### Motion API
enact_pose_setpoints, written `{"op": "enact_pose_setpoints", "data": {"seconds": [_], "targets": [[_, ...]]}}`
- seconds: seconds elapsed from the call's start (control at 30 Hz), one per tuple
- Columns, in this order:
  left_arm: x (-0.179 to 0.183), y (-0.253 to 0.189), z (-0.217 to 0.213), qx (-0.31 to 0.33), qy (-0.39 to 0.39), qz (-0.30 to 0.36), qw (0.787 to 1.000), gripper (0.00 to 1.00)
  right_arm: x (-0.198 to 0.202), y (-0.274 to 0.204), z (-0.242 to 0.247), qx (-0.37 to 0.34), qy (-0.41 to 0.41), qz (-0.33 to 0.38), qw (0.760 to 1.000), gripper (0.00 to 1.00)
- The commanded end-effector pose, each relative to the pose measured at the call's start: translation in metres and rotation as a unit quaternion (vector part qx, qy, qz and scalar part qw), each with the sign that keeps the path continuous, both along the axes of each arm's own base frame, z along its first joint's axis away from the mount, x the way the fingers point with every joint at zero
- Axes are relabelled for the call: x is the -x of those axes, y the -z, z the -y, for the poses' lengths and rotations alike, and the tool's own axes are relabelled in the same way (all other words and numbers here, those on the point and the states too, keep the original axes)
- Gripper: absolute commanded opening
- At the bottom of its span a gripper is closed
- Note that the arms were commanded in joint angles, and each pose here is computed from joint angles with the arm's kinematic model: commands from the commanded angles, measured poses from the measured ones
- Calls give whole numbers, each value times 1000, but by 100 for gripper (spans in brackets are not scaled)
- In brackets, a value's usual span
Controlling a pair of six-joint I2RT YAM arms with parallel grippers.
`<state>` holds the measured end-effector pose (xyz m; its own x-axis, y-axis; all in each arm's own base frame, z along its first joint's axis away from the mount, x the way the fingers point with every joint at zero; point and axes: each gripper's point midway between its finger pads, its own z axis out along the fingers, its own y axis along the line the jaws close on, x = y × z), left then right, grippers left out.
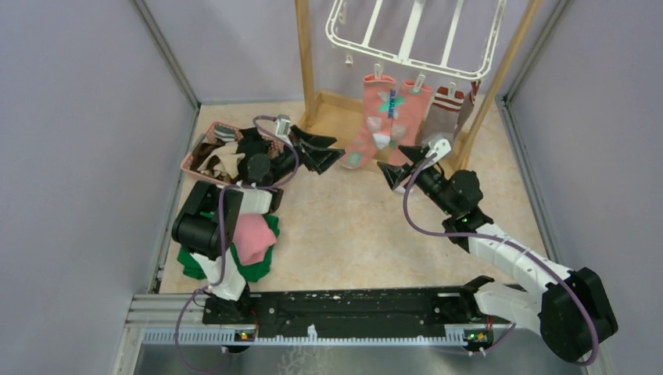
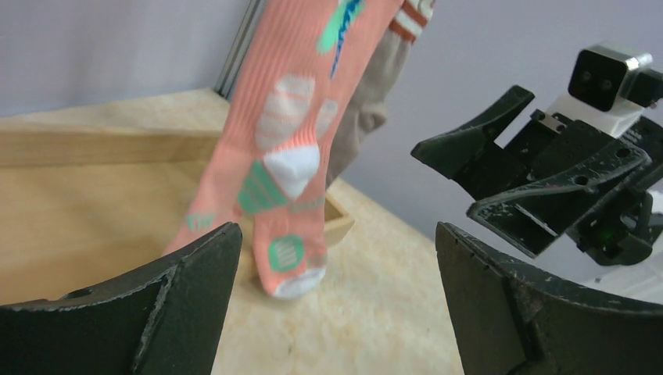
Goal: Clip the socks to the hanger
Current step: Clamp the sock onto the hanger.
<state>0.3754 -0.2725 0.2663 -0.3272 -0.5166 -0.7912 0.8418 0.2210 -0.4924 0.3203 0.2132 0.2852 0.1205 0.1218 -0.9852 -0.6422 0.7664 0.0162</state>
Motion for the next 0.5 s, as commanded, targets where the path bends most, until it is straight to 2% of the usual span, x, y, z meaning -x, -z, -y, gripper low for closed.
{"op": "enact_pose_setpoints", "data": {"seconds": [0.0,0.17,0.3,0.37,0.47], "targets": [[55,-33,-23,-19,-25,187,982,99,26,-5,-10,-11,-52,59,997,72],[66,6,-38,-134,-69,134,979,99,29,38,-7,-3,-50,10,999,73],[61,39,-63,-240,-128,57,961,99,26,62,7,-18,-9,-16,1000,74],[63,52,-75,-259,-156,19,953,99,21,65,16,-42,22,-21,999,75],[70,61,-82,-240,-176,-2,955,99,11,71,20,-69,47,-43,996,76]]}}
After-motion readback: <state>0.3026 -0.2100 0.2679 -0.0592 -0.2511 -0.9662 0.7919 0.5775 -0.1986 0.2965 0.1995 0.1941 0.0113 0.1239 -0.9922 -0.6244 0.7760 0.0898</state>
